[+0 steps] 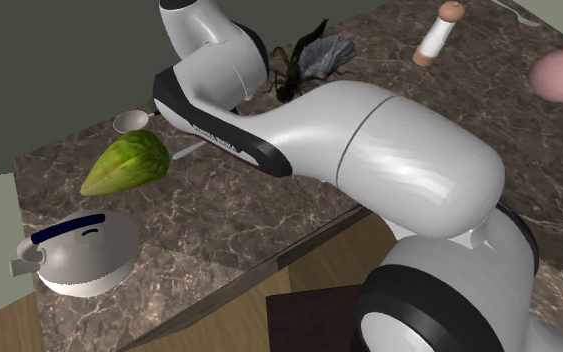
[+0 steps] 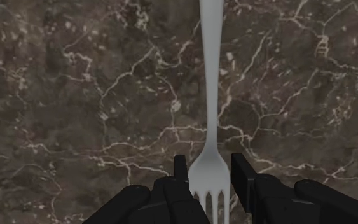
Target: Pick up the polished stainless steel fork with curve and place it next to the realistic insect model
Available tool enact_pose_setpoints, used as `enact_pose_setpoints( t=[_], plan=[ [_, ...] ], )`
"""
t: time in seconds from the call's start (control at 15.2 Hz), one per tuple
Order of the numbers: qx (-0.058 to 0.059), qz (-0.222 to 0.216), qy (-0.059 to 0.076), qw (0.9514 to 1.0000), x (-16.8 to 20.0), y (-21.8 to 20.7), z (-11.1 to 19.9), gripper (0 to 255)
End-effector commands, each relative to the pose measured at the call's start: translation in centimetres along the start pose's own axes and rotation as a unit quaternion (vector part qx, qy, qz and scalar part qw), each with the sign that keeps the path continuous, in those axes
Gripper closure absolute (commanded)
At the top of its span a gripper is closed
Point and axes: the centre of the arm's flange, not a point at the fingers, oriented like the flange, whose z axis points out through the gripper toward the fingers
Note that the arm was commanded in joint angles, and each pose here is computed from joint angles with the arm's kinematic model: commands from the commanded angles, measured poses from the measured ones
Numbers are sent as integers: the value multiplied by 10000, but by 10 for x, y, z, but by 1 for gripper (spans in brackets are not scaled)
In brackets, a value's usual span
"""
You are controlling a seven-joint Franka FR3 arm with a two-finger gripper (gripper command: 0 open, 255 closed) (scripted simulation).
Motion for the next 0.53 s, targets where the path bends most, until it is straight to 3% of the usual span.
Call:
enact_pose_setpoints(
  t=[0.0, 0.46],
  plan=[
    [2, 0, 0, 10000, -2, 0, 9, 255],
    [2, 0, 0, 10000, -4, 1, 46, 255]
  ],
)
